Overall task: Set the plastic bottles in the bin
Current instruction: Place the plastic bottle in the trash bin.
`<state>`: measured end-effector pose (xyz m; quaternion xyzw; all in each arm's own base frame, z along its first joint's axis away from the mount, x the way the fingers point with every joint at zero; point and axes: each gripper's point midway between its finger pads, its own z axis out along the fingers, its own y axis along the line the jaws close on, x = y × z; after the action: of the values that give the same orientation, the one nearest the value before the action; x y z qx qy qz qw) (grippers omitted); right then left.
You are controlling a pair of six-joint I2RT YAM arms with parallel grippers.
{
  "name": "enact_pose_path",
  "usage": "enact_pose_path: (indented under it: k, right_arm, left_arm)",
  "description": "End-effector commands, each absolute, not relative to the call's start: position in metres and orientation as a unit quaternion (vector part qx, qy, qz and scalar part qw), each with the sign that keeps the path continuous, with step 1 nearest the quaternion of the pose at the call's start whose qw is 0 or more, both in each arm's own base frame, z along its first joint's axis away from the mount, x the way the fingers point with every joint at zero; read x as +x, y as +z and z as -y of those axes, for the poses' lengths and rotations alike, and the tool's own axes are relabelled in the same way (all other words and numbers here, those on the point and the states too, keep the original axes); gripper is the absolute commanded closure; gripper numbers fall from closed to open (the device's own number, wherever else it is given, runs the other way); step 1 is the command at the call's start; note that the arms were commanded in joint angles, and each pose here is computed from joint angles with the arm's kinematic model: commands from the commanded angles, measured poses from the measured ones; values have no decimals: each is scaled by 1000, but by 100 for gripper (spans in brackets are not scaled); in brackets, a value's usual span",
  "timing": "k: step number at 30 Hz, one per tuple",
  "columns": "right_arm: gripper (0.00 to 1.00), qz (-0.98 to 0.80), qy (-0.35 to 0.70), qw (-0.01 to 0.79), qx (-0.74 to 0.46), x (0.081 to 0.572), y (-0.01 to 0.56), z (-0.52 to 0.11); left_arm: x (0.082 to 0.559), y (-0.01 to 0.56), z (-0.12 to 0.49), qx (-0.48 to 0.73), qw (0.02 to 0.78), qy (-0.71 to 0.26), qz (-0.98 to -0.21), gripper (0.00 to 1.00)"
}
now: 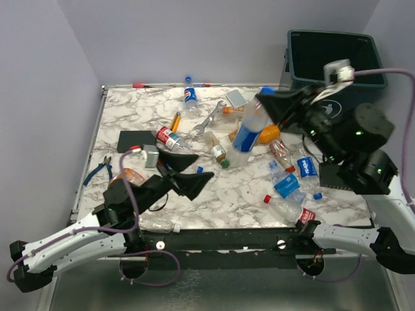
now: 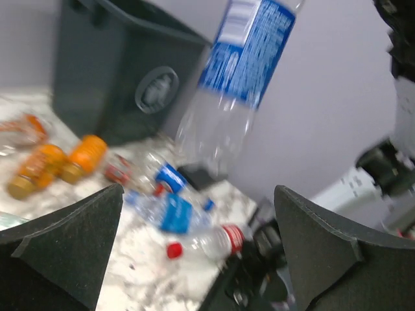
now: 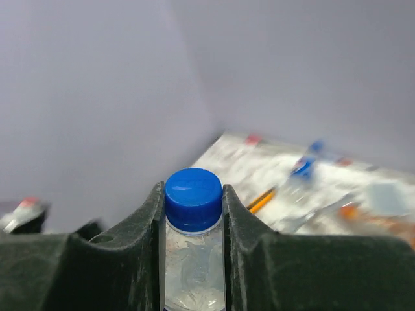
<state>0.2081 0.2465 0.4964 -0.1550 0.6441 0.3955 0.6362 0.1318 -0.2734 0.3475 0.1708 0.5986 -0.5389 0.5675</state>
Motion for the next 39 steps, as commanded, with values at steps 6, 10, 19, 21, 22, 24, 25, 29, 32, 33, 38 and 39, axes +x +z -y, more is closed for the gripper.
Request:
enact_pose_path:
  k: [6, 10, 19, 21, 22, 24, 25, 29, 32, 33, 38, 39]
  right_arm:
    - [100, -450, -38, 878, 161, 271, 633, -59]
    - [100, -387, -60, 891, 231, 312, 655, -18]
    - [100, -419, -144, 839, 316, 447, 605, 72]
    - [100, -450, -111, 817, 342, 472, 571, 85]
    - [100, -475, -112, 810, 326, 484, 556, 82]
    - [98, -511, -121, 794, 305, 500, 530, 79]
    - [88, -529, -118, 786, 298, 506, 518, 76]
    - [26, -558, -96, 771, 292, 512, 501, 69]
    - [24, -540, -55, 791, 283, 501, 525, 59]
    - [24, -531, -38, 799, 279, 495, 537, 55]
    - [24, -508, 105, 829, 209, 453, 596, 3]
    - [25, -504, 147, 830, 188, 435, 607, -12]
  left_arm:
    - [171, 330, 181, 36, 687, -409, -600, 1]
    - [170, 321, 168, 26, 692, -400, -601, 1]
    - [171, 310, 145, -7, 702, -385, -599, 1]
    - [172, 306, 141, -16, 703, -377, -603, 1]
    - [173, 304, 138, -20, 704, -373, -604, 1]
    - [174, 302, 135, -27, 705, -369, -605, 1]
    - [175, 300, 134, -29, 705, -368, -606, 1]
    - [176, 301, 132, -30, 708, -361, -606, 1]
    - [178, 300, 127, -43, 708, -353, -610, 1]
    - [179, 299, 126, -50, 707, -351, -612, 1]
    - [186, 290, 113, -92, 704, -330, -622, 1]
    - [188, 286, 110, -101, 702, -320, -629, 1]
